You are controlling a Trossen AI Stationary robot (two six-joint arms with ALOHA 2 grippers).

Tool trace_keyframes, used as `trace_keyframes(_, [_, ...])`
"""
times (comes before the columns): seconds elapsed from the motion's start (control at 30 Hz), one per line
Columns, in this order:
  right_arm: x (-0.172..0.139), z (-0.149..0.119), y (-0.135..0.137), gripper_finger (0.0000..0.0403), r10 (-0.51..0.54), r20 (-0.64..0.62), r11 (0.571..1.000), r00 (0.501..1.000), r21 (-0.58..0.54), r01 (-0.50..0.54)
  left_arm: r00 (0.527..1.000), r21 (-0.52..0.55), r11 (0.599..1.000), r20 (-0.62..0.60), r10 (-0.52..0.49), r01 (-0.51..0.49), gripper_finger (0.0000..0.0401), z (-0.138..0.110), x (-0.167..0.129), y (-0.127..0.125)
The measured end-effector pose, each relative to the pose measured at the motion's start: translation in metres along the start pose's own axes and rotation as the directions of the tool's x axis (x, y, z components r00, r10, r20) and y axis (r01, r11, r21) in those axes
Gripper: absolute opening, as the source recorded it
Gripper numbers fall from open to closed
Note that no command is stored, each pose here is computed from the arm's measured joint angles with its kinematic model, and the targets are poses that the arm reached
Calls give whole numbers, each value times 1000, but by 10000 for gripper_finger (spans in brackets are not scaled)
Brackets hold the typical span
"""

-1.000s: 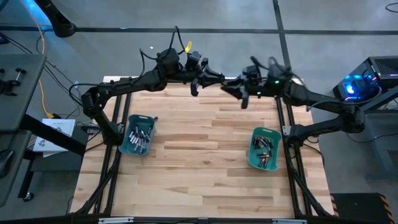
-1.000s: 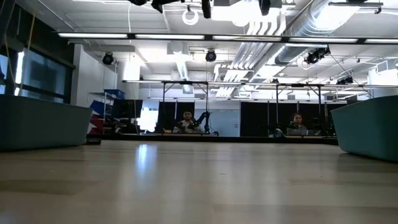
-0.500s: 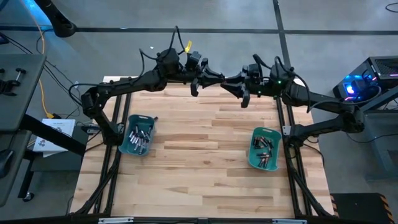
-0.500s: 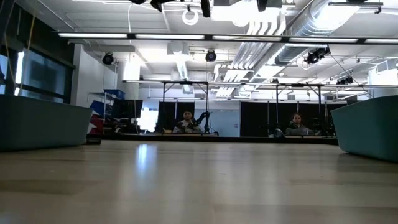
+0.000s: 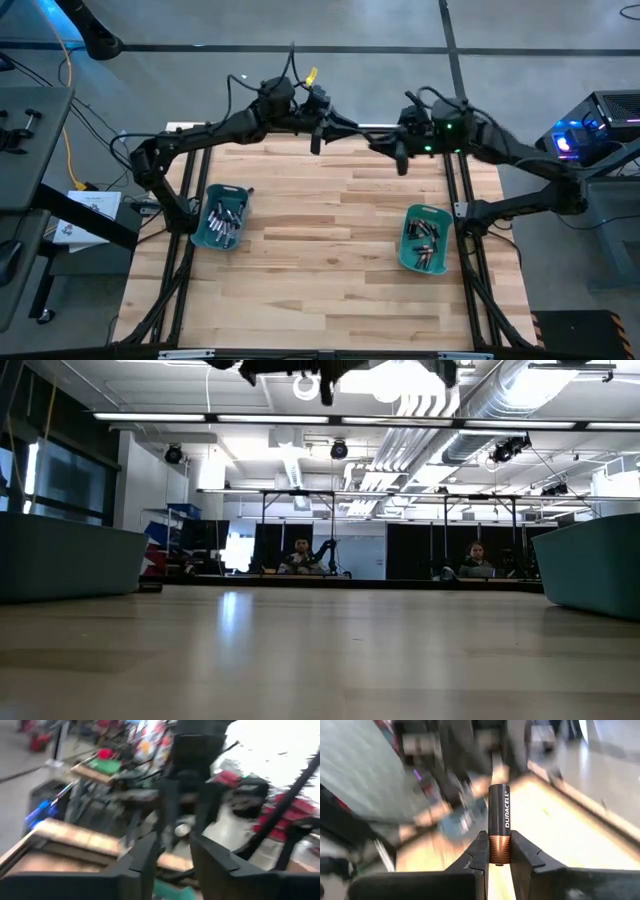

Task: Sort batteries
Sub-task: Put the black battery into the green bin

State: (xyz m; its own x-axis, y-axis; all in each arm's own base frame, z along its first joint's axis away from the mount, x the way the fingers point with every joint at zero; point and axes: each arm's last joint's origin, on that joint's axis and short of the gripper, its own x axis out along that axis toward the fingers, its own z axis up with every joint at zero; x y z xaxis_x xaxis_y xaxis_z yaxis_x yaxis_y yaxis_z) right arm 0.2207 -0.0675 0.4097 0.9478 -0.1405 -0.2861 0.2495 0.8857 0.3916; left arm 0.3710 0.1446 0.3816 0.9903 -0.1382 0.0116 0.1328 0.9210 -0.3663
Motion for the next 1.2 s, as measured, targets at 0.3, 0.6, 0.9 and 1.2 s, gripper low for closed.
trace_keyframes(0.3, [-46, -52, 2, 29, 82, -745, 985, 662, 161, 59, 979, -73, 991, -180, 98, -113, 174, -16, -10, 18])
trace_keyframes(0.6, [-26, -146, 0, 29, 205, -952, 914, 226, 104, -393, 977, -77, 990, -189, 98, -114, 175, -17, -9, 17])
trace_keyframes(0.9, [1, -205, -10, 29, -281, -946, 614, 162, -306, -727, 977, -76, 991, -188, 98, -114, 173, -17, -9, 17])
trace_keyframes(1.2, [5, -246, -24, 32, -341, -932, 411, 124, -266, -872, 977, -77, 991, -188, 98, -114, 172, -17, -9, 17])
